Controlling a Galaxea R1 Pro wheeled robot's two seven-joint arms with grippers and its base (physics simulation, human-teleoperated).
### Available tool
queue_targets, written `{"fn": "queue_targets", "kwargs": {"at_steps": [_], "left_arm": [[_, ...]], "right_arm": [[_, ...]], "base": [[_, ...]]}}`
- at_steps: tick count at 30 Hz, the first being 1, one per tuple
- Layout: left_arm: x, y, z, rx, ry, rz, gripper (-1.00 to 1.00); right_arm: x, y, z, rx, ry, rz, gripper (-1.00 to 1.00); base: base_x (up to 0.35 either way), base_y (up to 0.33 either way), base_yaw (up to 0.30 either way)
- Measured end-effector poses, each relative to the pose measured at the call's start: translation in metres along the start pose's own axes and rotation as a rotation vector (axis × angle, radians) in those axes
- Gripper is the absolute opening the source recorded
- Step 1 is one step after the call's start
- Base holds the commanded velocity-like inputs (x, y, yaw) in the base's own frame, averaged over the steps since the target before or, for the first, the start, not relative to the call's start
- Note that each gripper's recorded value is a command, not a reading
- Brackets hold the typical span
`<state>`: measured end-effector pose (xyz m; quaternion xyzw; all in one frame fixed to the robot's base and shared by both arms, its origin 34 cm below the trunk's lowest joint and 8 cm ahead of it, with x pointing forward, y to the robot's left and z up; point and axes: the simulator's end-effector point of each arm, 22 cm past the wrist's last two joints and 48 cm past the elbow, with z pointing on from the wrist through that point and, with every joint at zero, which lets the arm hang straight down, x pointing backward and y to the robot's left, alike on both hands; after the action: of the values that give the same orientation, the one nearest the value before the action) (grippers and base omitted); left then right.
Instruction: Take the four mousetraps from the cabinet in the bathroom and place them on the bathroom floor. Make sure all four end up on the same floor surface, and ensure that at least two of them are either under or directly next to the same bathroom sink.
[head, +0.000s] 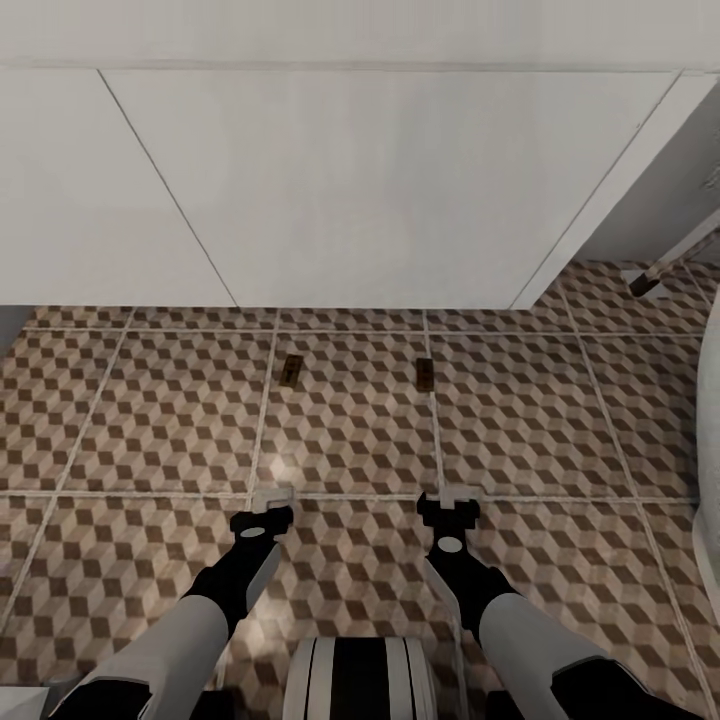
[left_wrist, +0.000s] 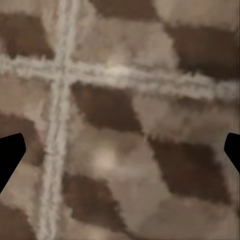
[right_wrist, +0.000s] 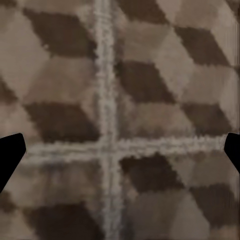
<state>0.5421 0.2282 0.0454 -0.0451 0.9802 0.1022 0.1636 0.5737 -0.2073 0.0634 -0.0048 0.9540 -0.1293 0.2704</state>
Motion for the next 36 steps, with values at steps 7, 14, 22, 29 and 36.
{"fn": "queue_targets", "kwargs": {"at_steps": [7,14,22,29,36], "left_arm": [[-0.016,0.001,-0.009,0.001,-0.028,-0.007,1.00],[-0.033,0.002,-0.019,0.003,-0.057,-0.013,1.00],[-0.051,0.004,-0.030,0.007,-0.089,-0.019,1.00],[-0.067,0.005,-0.040,0.010,-0.117,-0.025,1.00],[-0.082,0.006,-0.051,0.013,-0.145,-0.031,1.00]], "right_arm": [[-0.018,-0.003,-0.006,0.002,-0.028,0.006,1.00],[-0.036,-0.006,-0.013,0.004,-0.056,0.013,1.00],[-0.056,-0.009,-0.021,0.006,-0.087,0.020,1.00],[-0.073,-0.012,-0.028,0.006,-0.115,0.025,1.00],[-0.090,-0.015,-0.036,0.005,-0.143,0.031,1.00]], "base": [[0.000,0.000,0.000],[0.000,0.000,0.000],[0.000,0.000,0.000],[0.000,0.000,0.000],[0.000,0.000,0.000]]}}
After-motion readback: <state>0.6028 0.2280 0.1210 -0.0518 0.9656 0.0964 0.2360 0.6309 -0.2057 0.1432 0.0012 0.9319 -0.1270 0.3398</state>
